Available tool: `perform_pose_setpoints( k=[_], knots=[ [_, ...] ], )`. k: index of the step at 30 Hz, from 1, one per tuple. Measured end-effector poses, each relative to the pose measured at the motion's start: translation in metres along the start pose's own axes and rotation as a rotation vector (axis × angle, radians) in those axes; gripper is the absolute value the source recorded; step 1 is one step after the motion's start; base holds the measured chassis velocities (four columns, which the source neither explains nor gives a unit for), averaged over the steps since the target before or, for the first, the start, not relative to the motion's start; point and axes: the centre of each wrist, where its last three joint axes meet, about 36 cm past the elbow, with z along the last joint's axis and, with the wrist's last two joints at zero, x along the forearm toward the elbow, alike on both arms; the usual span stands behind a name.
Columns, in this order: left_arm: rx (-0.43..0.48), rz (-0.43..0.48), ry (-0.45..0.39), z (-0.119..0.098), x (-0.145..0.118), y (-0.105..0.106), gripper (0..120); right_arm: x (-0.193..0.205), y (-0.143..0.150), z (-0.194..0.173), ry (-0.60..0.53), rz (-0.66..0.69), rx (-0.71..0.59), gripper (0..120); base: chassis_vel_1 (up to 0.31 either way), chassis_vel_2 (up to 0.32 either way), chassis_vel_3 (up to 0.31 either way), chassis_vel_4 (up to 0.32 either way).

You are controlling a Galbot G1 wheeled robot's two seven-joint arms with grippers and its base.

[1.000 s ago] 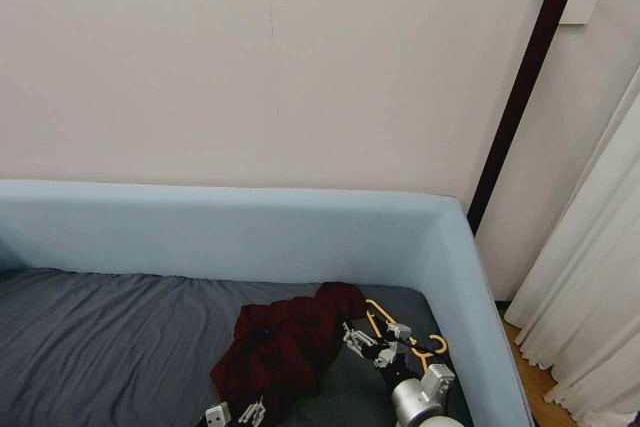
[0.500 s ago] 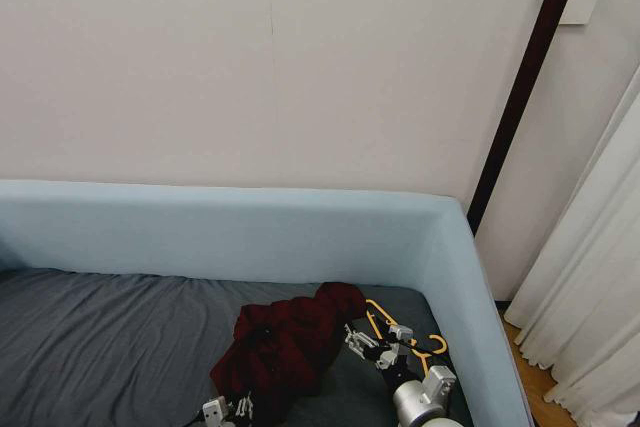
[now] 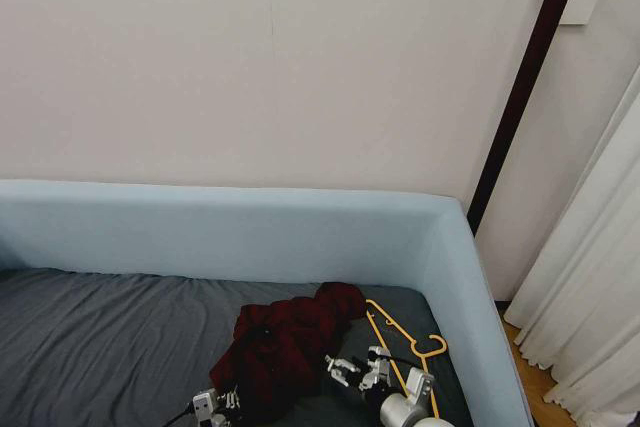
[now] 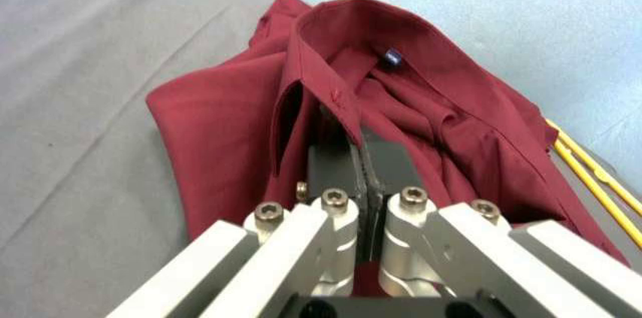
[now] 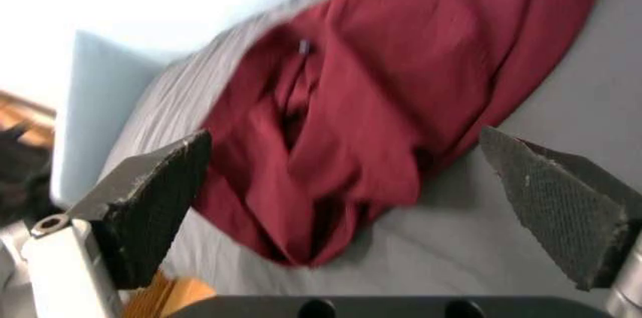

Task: Pick up the clothes from the sofa and hang them on the clothes hanger.

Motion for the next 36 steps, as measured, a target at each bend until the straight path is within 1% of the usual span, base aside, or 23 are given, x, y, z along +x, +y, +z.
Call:
perform_pose_setpoints(
  k=[2,3,5,6,10,19,25,27,28,30,32,33,36],
  knots=[
    [-0.007,-0.001,-0.002,-0.001,0.003,0.0,0,-0.011,-0.012,0.014,0.009,-0.023,-0.017,100,0.0,0.0,0.0,0.0],
    [-0.01,-0.003,-0.004,-0.003,0.004,0.001,0,-0.017,-0.015,0.019,-0.002,-0.013,-0.03,100,0.0,0.0,0.0,0.0],
    [-0.015,-0.006,-0.008,-0.006,0.007,0.002,0,-0.029,-0.014,0.026,-0.039,0.027,-0.068,100,0.0,0.0,0.0,0.0],
    [-0.015,-0.006,-0.008,-0.006,0.007,0.002,0,-0.029,-0.014,0.026,-0.039,0.027,-0.068,100,0.0,0.0,0.0,0.0],
    [-0.022,-0.011,-0.013,-0.009,0.012,0.005,0,-0.045,-0.008,0.025,-0.087,0.076,-0.153,100,0.0,0.0,0.0,0.0],
    [-0.018,-0.014,-0.02,-0.01,0.014,0.003,0,-0.051,-0.008,0.031,-0.044,0.104,-0.196,100,0.0,0.0,0.0,0.0],
    [-0.022,-0.016,-0.022,-0.011,0.015,0.003,0,-0.052,0.0,0.041,-0.035,0.07,-0.216,99,0.0,0.0,0.0,0.0],
    [-0.025,-0.017,-0.019,-0.01,0.016,0.003,0,-0.053,0.001,0.044,-0.037,0.06,-0.212,92,0.0,0.0,0.0,0.0],
    [-0.025,-0.017,-0.019,-0.01,0.016,0.003,0,-0.053,0.001,0.044,-0.037,0.06,-0.212,92,0.0,0.0,0.0,0.0],
    [-0.027,-0.018,-0.017,-0.009,0.017,0.003,0,-0.053,0.002,0.046,-0.041,0.051,-0.209,85,0.0,0.0,0.0,0.0],
    [-0.03,-0.02,-0.015,-0.008,0.017,0.005,0,-0.054,0.002,0.048,-0.048,0.042,-0.198,73,0.0,0.0,0.0,0.0],
    [-0.03,-0.02,-0.015,-0.008,0.017,0.005,0,-0.054,0.002,0.048,-0.048,0.042,-0.198,73,0.0,0.0,0.0,0.0],
    [-0.03,-0.02,-0.016,-0.008,0.016,0.005,0,-0.053,0.002,0.049,-0.055,0.037,-0.191,63,0.0,0.0,0.0,0.0]
  ],
)
